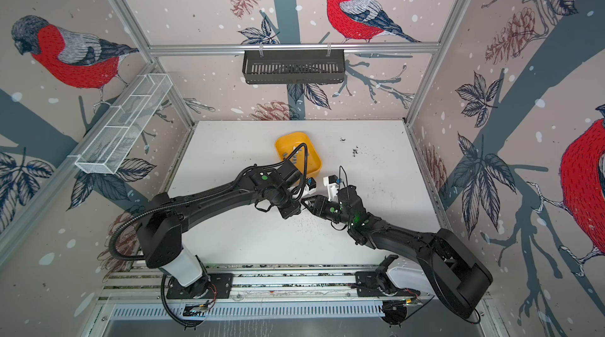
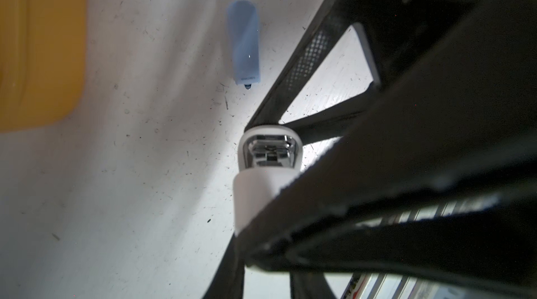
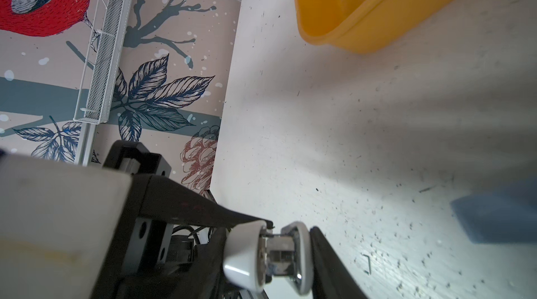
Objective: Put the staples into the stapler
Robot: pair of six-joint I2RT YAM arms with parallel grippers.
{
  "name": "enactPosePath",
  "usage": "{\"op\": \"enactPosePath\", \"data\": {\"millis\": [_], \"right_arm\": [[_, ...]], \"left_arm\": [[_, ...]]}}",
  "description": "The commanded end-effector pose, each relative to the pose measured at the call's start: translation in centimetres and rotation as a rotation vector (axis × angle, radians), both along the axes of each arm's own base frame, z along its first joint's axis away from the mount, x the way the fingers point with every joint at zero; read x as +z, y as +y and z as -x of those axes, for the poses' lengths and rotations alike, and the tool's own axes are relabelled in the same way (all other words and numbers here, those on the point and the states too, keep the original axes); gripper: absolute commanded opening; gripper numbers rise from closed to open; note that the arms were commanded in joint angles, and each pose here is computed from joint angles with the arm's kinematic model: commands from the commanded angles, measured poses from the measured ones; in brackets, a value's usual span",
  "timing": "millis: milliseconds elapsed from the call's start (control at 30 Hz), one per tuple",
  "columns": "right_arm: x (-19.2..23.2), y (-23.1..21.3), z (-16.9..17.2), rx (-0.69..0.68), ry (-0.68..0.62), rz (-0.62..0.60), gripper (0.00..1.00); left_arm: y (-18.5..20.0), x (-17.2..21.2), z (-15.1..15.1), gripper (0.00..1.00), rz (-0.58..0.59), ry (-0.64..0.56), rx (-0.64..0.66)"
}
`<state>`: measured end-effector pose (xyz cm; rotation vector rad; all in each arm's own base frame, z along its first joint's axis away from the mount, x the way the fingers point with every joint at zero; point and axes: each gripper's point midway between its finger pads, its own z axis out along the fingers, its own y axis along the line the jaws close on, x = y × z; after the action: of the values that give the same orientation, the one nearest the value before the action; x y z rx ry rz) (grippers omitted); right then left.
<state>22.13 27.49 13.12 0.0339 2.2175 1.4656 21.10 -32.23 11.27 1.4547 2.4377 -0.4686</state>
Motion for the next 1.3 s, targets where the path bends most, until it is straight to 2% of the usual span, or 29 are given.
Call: {"op": "enactPosePath", "data": {"millis": [0, 300, 733, 900, 1267], "right_arm": [[0.5, 0.0, -0.4, -0.009, -0.035, 0.01, 0.42], [0.3, 0.0, -0.4, -0.014, -0.034, 0.016, 0.37], [0.2, -0.1, -0.4, -0.016, -0.033, 0.018, 0.34], [0.3, -0.1, -0.4, -0.019, -0.034, 0.019, 0.45], [-0.1, -1.9, -0.2, -0.052, -0.058, 0.07, 0.59]], "left_arm": [[0.0, 0.1, 0.4, 0.03, -0.011, 0.01, -0.017], [-0.2, 0.1, 0.5, 0.03, -0.017, 0.01, -0.022], [-0.3, 0.0, 0.5, 0.03, -0.02, 0.01, -0.023], [-0.3, 0.1, 0.6, 0.03, -0.017, 0.008, -0.025], [0.1, -0.2, 1.0, 0.02, -0.006, 0.013, -0.013]]}}
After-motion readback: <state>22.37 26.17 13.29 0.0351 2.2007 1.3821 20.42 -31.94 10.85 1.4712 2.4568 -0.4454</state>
